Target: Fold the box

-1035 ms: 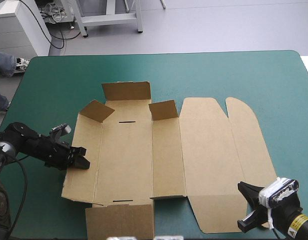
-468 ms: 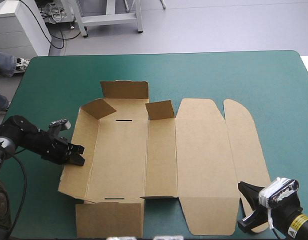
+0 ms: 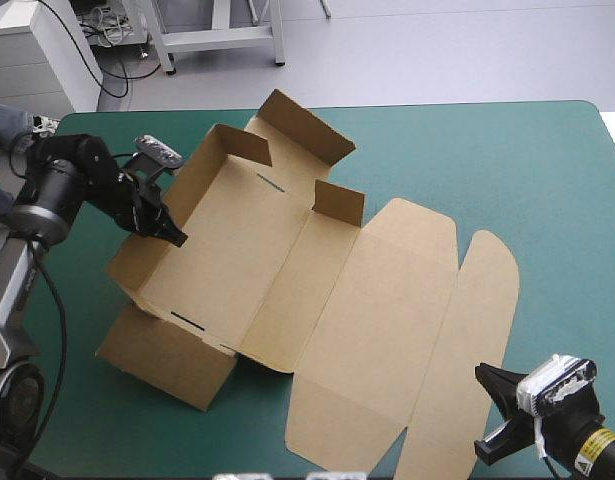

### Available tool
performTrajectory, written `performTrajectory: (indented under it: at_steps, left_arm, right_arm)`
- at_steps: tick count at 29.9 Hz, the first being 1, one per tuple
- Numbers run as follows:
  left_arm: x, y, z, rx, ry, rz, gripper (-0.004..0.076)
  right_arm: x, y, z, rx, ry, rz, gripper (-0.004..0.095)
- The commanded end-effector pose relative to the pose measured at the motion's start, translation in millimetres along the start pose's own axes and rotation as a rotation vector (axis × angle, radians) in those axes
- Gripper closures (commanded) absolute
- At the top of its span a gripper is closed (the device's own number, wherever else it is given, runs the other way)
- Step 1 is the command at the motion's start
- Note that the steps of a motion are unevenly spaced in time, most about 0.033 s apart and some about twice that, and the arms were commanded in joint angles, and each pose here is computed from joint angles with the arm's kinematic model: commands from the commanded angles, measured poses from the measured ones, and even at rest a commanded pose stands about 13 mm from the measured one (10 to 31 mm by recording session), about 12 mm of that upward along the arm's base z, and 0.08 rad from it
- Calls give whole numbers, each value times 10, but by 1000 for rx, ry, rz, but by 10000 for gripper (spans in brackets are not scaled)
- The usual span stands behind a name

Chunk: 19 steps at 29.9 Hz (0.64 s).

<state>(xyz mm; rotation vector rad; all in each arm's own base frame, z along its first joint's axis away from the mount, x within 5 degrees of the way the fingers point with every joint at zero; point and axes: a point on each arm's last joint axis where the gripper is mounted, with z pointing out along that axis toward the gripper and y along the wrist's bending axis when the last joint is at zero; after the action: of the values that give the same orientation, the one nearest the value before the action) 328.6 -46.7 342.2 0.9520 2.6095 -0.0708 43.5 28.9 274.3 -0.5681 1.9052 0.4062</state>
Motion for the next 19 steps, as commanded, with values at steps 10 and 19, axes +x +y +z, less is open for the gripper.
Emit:
performTrajectory:
  at_steps: [10,19]
  left_arm:
    - [-842,-894,-160,-342,-102,632,731]
    - [-1071,-1512,-232,-490,-236,923,731]
  right_arm:
    - [-145,5,-40,-4,-92,12,929]
    - [-145,5,-40,-5,-92,30,929]
